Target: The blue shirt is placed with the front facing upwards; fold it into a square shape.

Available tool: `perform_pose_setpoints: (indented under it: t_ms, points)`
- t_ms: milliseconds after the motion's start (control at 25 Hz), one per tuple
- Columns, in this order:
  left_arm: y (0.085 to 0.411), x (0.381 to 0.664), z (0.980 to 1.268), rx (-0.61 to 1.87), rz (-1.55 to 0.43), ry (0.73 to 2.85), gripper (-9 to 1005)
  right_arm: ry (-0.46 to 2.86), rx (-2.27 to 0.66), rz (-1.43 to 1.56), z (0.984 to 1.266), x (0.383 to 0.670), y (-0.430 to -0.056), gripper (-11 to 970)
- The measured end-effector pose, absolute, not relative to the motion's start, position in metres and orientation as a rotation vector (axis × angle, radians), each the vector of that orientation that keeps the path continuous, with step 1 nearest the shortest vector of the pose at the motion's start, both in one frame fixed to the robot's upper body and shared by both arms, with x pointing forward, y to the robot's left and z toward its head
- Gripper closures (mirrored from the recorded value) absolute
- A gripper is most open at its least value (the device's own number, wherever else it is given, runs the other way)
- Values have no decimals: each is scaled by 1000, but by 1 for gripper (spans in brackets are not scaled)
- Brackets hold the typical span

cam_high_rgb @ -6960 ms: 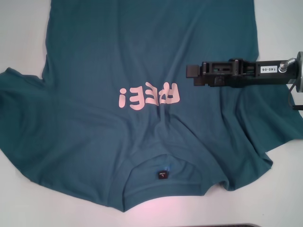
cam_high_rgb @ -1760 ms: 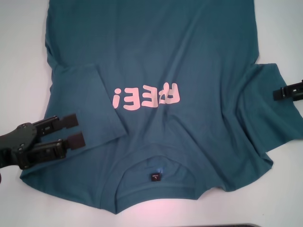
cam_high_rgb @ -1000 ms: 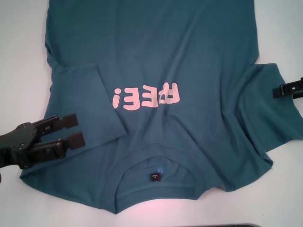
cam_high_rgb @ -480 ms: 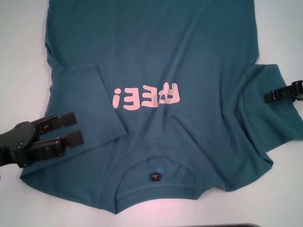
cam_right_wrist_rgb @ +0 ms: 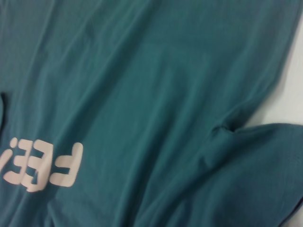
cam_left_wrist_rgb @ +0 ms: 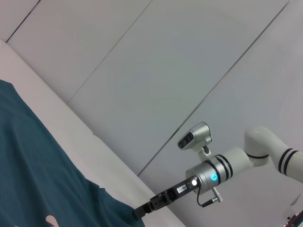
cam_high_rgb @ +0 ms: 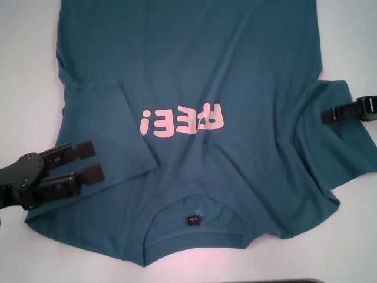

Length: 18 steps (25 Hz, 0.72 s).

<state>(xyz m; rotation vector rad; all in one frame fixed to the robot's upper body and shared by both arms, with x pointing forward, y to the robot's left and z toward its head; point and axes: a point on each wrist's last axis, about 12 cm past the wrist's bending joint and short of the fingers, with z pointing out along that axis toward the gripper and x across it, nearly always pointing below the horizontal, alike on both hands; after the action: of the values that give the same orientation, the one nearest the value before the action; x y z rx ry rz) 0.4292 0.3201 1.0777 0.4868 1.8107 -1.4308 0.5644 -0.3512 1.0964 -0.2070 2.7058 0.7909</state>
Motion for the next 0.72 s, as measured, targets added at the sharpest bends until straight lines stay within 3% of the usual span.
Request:
perform_pose_setpoints:
  t_ms: [480,680,720]
  points:
    - [320,430,1078,490,-1433,1808,49,2710,-112,838,1099,563,-353,105]
    - [320,430,1078,490,-1433,1808,50,2705,-74,849,1102,563,-359,134]
    - [320,430,1078,490,-1433,1808,50,2706,-73,849,1102,562,-359,177]
